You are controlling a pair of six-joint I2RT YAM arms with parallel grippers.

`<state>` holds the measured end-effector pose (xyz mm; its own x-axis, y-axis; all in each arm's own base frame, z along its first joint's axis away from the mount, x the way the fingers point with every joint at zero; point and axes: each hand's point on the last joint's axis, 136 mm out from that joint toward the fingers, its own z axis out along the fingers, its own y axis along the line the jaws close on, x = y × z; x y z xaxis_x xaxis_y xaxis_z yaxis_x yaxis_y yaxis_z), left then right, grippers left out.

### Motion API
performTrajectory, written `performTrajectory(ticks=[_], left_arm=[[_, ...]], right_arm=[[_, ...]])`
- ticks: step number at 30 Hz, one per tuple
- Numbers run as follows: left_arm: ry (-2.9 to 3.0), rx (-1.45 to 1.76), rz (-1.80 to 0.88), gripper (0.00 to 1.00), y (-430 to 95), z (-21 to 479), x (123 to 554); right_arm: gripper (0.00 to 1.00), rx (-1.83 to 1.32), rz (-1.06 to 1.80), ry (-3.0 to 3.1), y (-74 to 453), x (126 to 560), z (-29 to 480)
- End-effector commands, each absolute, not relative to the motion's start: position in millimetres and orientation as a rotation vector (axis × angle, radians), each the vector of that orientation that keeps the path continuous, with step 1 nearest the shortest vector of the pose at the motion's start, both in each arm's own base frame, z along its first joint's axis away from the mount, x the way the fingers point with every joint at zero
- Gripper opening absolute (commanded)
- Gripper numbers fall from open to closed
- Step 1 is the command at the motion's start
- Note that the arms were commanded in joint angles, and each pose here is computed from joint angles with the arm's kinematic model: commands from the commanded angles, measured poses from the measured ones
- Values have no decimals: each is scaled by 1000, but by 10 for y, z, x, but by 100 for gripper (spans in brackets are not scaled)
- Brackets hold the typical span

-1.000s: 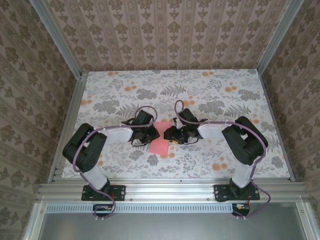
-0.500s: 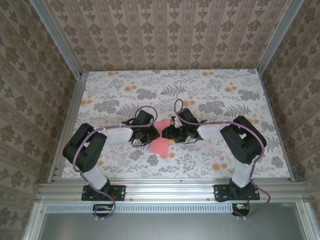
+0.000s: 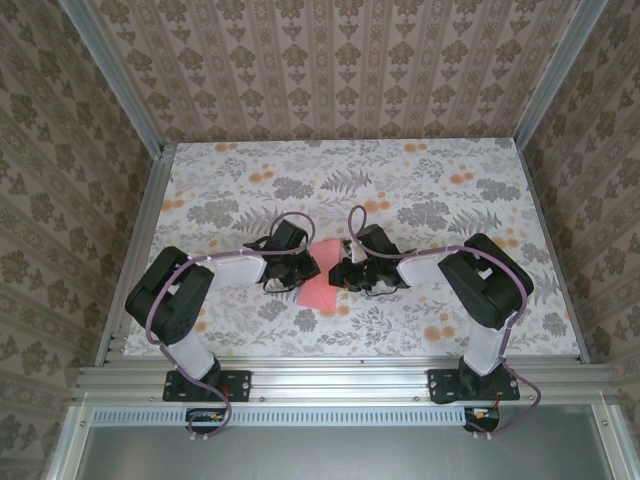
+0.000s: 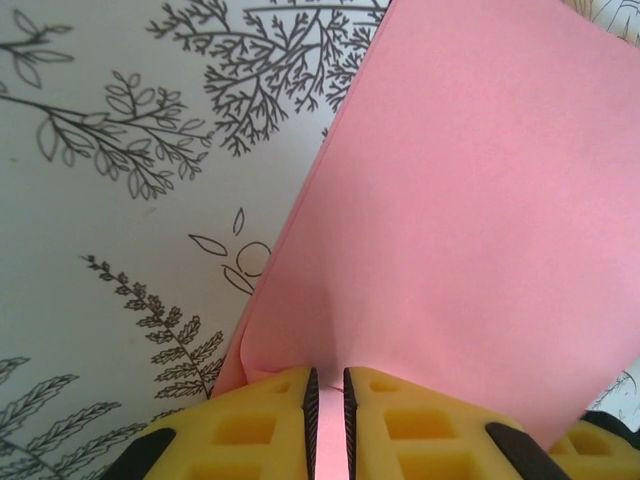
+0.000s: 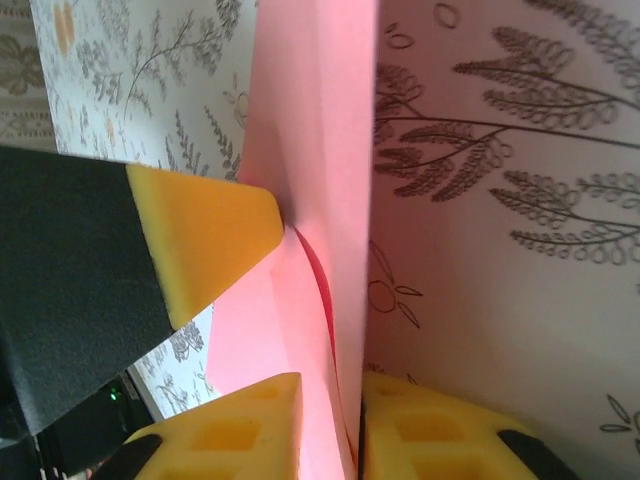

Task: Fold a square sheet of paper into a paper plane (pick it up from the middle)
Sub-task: Turn over the paper at the center of the table.

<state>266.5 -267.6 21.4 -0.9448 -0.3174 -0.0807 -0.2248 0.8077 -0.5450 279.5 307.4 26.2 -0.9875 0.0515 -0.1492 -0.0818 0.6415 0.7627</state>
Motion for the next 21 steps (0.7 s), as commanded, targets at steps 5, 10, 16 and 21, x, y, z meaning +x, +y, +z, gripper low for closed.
performTrajectory(ticks=[5,10,16,21], left_arm=[[2719,-401,-819,36,-2505,643,2702],[2601,-327,-856,70,-2196,964,2664],[2483,-164,-1019,83,-2071,1282,2600],[2397,-24,-1151,84,-2169,1515,2624]], right_arm=[[4,-129,1315,2622,3143,2804,500],[1,-205,1403,2529,3178,2789,784],[0,-271,1534,2380,3239,2816,1229],[0,-328,1622,2268,3292,2838,1621]])
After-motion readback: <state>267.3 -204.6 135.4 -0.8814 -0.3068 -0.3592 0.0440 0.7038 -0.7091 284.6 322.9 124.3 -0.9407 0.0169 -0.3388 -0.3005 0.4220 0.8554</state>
